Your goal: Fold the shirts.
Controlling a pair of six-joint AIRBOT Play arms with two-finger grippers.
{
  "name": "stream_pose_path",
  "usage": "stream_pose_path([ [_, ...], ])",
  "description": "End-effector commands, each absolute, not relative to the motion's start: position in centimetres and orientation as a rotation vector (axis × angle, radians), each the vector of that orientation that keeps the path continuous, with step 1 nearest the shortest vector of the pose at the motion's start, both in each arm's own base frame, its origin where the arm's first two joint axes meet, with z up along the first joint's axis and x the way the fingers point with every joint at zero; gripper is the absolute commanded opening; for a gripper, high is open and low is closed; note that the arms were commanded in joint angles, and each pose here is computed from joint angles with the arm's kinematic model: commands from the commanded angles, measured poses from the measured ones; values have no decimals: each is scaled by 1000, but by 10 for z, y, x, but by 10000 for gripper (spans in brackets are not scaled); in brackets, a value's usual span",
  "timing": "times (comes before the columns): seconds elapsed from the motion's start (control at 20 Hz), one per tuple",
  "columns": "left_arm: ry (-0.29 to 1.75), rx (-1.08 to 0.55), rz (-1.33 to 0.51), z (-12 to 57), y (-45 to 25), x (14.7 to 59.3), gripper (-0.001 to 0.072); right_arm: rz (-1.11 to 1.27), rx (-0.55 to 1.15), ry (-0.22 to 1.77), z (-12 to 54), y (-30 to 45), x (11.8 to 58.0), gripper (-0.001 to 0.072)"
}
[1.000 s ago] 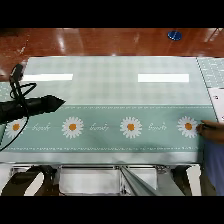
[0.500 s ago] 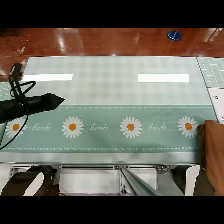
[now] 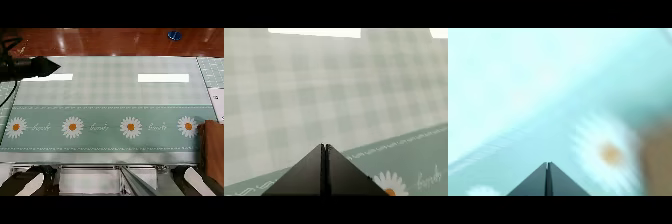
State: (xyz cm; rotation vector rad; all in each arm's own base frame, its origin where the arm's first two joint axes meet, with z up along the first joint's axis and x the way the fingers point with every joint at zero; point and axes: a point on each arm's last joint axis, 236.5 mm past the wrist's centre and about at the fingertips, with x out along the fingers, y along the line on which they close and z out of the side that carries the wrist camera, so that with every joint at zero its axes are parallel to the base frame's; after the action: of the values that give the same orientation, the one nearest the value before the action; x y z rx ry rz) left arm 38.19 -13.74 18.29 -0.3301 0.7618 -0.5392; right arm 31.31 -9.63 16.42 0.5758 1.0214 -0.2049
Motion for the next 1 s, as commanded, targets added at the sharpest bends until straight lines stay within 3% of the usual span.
stream_pose_path([
  [0.0,883,-175,-732,184,-192,374,17,70,261,997,161,12,394,24],
  [0.1,908,-79,-488,135,-166,410,17,-3,22,1121,112,23,404,24],
  [0.2,1027,-113,-211,84,-122,428,18,-88,-127,1260,62,21,408,24],
  [0.35,1147,-76,-212,48,-118,423,18,-62,-149,1351,22,39,411,24],
  [0.95,1217,-67,-207,33,-116,414,18,-50,-140,1324,22,42,418,24],
])
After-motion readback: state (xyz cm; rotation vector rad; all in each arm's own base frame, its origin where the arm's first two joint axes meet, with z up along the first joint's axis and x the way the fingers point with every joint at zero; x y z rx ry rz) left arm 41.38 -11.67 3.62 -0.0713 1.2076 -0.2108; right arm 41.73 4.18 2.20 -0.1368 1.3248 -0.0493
